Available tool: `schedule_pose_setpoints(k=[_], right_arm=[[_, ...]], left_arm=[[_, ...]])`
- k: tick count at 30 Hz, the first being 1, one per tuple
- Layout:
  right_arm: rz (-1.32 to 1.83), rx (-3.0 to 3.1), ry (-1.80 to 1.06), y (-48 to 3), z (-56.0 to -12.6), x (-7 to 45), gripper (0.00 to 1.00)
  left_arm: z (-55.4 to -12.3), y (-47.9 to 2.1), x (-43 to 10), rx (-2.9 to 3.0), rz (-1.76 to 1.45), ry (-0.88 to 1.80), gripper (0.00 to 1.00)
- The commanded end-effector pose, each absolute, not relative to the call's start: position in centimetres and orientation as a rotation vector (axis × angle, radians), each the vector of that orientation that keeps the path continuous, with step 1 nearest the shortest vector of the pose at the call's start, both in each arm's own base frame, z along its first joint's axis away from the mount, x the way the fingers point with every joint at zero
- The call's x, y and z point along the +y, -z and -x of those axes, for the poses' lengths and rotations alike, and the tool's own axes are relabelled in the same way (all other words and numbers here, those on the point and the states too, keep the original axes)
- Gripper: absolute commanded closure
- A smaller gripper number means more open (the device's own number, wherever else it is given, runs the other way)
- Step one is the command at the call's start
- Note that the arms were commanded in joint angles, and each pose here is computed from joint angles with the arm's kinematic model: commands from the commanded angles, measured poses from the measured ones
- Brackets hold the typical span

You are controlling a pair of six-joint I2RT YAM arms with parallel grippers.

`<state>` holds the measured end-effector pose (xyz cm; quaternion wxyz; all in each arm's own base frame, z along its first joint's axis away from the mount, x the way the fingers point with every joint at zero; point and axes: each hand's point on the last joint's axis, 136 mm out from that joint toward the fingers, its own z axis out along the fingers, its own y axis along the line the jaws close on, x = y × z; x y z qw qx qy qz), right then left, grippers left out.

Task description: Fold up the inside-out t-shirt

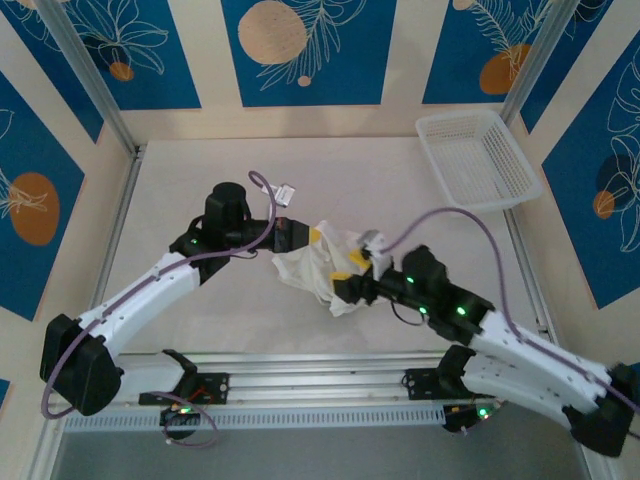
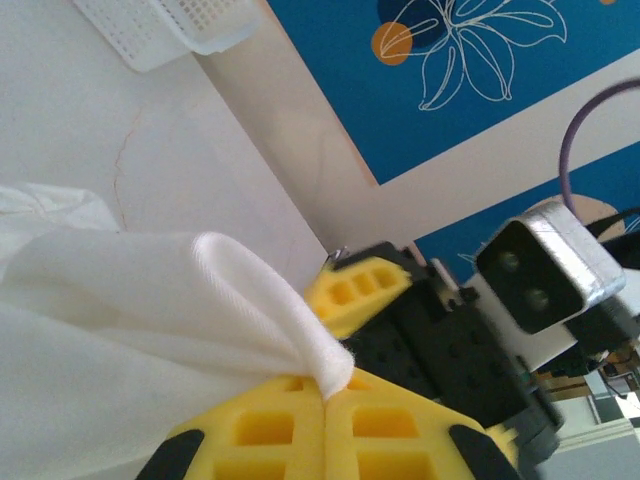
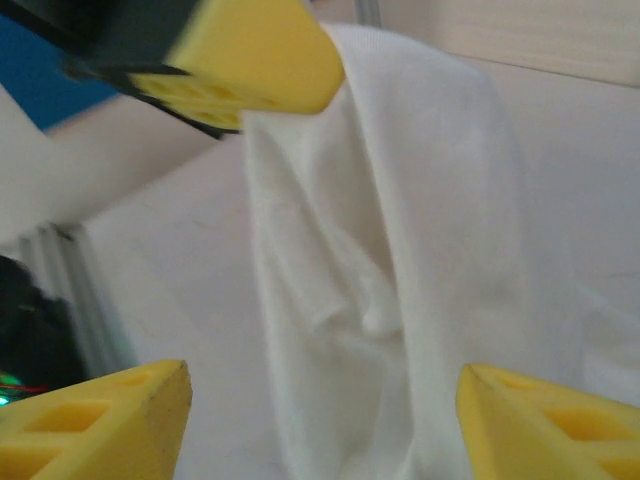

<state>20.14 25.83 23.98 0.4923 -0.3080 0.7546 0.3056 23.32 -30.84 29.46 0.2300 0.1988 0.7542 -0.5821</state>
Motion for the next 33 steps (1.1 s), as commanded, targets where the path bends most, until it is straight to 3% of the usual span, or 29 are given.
schedule_pose_setpoints(k=[1, 6, 12, 18, 21, 23, 25, 29, 33], right_arm=[[0.846, 1.739, -0.416, -23.9, -24.7, 26.6, 0.33], [0.874, 1.771, -0.42, -22.5, -26.7, 27.7, 0.66], [1.06, 1.723, -0.894, -23.9, -19.6, 29.9, 1.0], [1.094, 1.477, -1.4, -30.4, -12.3, 29.9, 1.0], [1.004, 1.483, -1.357, -30.9, -13.2, 29.1, 1.0], [0.919, 1.534, -1.283, -30.2, -14.9, 28.4, 1.0], [0.843, 1.582, -1.246, -29.4, -16.4, 27.6, 1.0], [0.725, 1.64, -1.219, -28.3, -18.6, 26.5, 1.0], [0.663, 1.689, -1.175, -27.3, -19.8, 25.9, 1.0]], left_arm=[[-22.8, -31.4, -31.0, 2.011, -0.609, 1.588, 1.0], [-22.4, -31.3, -30.4, 2.028, -0.631, 1.532, 1.0], [-23.9, -28.6, -28.4, 2.132, -0.609, 1.274, 1.0], [-29.0, -21.3, -25.8, 2.278, -0.54, 0.934, 0.91], [-29.3, -20.3, -26.7, 2.272, -0.537, 1.043, 0.75], [-29.0, -21.7, -26.8, 2.219, -0.542, 1.077, 0.6], [-28.5, -23.2, -25.9, 2.183, -0.555, 1.022, 0.51], [-26.1, -26.3, -23.2, 2.116, -0.601, 0.901, 0.44], [-22.1, -28.6, -22.9, 2.02, -0.707, 0.988, 0.43]])
